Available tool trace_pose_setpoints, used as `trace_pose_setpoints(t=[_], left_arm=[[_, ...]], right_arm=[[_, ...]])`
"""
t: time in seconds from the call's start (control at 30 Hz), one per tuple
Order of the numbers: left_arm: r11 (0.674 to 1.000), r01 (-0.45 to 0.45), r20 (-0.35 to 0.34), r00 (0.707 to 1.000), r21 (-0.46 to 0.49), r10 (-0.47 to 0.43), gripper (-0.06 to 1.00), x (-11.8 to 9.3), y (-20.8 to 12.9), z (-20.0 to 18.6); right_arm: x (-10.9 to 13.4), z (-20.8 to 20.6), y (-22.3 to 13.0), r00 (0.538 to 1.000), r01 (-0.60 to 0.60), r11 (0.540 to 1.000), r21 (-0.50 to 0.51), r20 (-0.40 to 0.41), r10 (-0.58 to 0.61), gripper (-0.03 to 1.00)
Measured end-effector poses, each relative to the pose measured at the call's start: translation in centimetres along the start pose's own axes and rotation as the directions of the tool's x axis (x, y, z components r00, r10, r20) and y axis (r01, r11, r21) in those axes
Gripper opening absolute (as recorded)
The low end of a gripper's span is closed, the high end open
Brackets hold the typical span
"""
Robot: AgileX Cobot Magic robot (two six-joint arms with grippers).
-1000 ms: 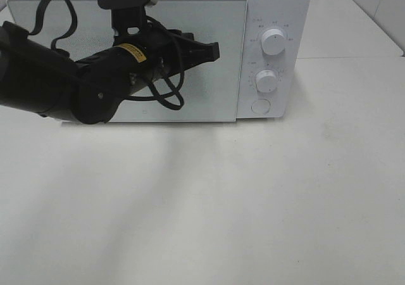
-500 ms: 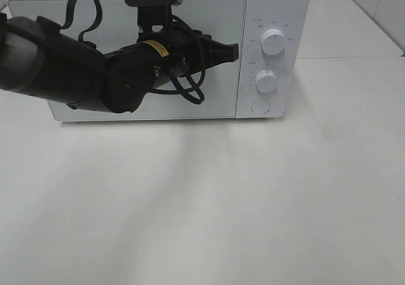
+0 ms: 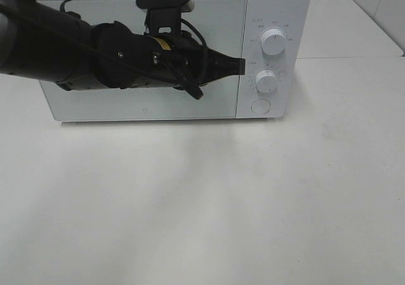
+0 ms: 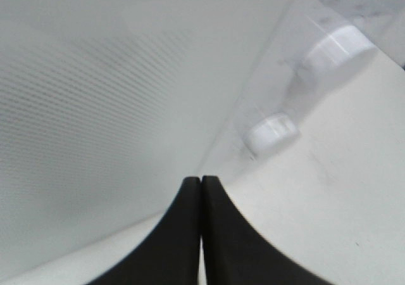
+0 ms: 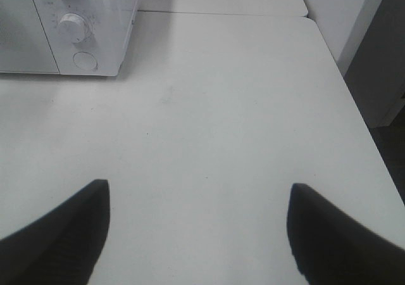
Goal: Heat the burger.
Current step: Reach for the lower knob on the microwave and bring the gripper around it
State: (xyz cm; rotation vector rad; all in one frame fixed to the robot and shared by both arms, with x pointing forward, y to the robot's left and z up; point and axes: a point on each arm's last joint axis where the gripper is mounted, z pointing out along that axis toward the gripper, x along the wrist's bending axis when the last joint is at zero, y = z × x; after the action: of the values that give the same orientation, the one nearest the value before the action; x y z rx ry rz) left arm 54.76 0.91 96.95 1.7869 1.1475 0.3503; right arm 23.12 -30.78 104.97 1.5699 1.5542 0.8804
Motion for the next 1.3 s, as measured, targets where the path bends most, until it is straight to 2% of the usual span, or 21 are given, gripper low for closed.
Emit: trace_pose_setpoints(t=[0.07,0.13,0.17,0.2,0.23,0.27,0.3,0.33,0.37,0.4,0.43,0.5,0.53,0.63,0.7,0.73,0.8,0.83,0.87,1.1,1.3], left_arm=[[0.992,-0.008,0.035,0.999,0.123,0.004,0.02,-0.7,-0.5,-0.9],[0.987,-0.009,0.044,0.999,0.159,0.002,0.06,-0.8,-0.6,-1.3],[0.968,-0.015,0.064,0.998,0.251,-0.001,0.21,-1.1,-1.1,-1.9],[0.968,-0.015,0.064,0.998,0.251,-0.001,0.21,-1.1,-1.1,-1.9],[0.957,-0.019,0.073,0.997,0.29,-0.003,0.29,-1.2,-1.3,-2.3],[0.932,-0.026,0.089,0.996,0.361,-0.006,0.56,-1.4,-1.6,-2.9],[0.932,-0.026,0.089,0.996,0.361,-0.006,0.56,-1.4,-1.6,-2.9],[0.922,-0.029,0.095,0.995,0.386,-0.008,0.7,-1.5,-1.7,-3.2],[0.922,-0.029,0.095,0.995,0.386,-0.008,0.7,-1.5,-1.7,-3.2],[0.896,-0.038,0.107,0.994,0.443,-0.011,0.87,-1.6,-2.1,-3.7],[0.869,-0.049,0.118,0.993,0.492,-0.011,0.94,-1.7,-2.3,-4.2],[0.853,-0.06,0.125,0.992,0.519,-0.006,0.96,-1.8,-2.4,-4.6],[0.817,-0.092,0.139,0.99,0.57,0.015,0.98,-1.8,-2.6,-5.4],[0.799,-0.114,0.146,0.989,0.591,0.033,0.98,-1.8,-2.6,-5.9],[0.73,-0.201,0.157,0.979,0.654,0.129,0.98,-1.3,-2.4,-7.7],[0.73,-0.201,0.157,0.979,0.654,0.129,0.98,-1.3,-2.4,-7.7],[0.674,-0.219,0.119,0.974,0.705,0.192,0.98,-0.7,-2.3,-8.9],[0.674,-0.219,0.119,0.974,0.705,0.192,0.98,-0.7,-2.3,-8.9],[0.651,-0.207,0.075,0.971,0.73,0.225,0.98,-0.2,-2.1,-9.7],[0.633,-0.144,-0.086,0.944,0.761,0.319,0.98,1.3,-0.9,-12.0],[0.677,-0.097,-0.14,0.948,0.73,0.287,0.98,2.4,0.8,-14.3]], right_arm=[[0.0,0.0,0.0,1.0,0.0,1.0,0.0,0.0,0.0,0.75],[0.0,0.0,0.0,1.0,0.0,1.0,0.0,0.0,0.0,0.75],[0.0,0.0,0.0,1.0,0.0,1.0,0.0,0.0,0.0,0.75],[0.0,0.0,0.0,1.0,0.0,1.0,0.0,0.0,0.0,0.75],[0.0,0.0,0.0,1.0,0.0,1.0,0.0,0.0,0.0,0.75],[0.0,0.0,0.0,1.0,0.0,1.0,0.0,0.0,0.0,0.75],[0.0,0.0,0.0,1.0,0.0,1.0,0.0,0.0,0.0,0.75],[0.0,0.0,0.0,1.0,0.0,1.0,0.0,0.0,0.0,0.75],[0.0,0.0,0.0,1.0,0.0,1.0,0.0,0.0,0.0,0.75],[0.0,0.0,0.0,1.0,0.0,1.0,0.0,0.0,0.0,0.75],[0.0,0.0,0.0,1.0,0.0,1.0,0.0,0.0,0.0,0.75],[0.0,0.0,0.0,1.0,0.0,1.0,0.0,0.0,0.0,0.75],[0.0,0.0,0.0,1.0,0.0,1.0,0.0,0.0,0.0,0.75],[0.0,0.0,0.0,1.0,0.0,1.0,0.0,0.0,0.0,0.75],[0.0,0.0,0.0,1.0,0.0,1.0,0.0,0.0,0.0,0.75],[0.0,0.0,0.0,1.0,0.0,1.0,0.0,0.0,0.0,0.75],[0.0,0.0,0.0,1.0,0.0,1.0,0.0,0.0,0.0,0.75],[0.0,0.0,0.0,1.0,0.0,1.0,0.0,0.0,0.0,0.75],[0.0,0.0,0.0,1.0,0.0,1.0,0.0,0.0,0.0,0.75],[0.0,0.0,0.0,1.0,0.0,1.0,0.0,0.0,0.0,0.75],[0.0,0.0,0.0,1.0,0.0,1.0,0.0,0.0,0.0,0.75]])
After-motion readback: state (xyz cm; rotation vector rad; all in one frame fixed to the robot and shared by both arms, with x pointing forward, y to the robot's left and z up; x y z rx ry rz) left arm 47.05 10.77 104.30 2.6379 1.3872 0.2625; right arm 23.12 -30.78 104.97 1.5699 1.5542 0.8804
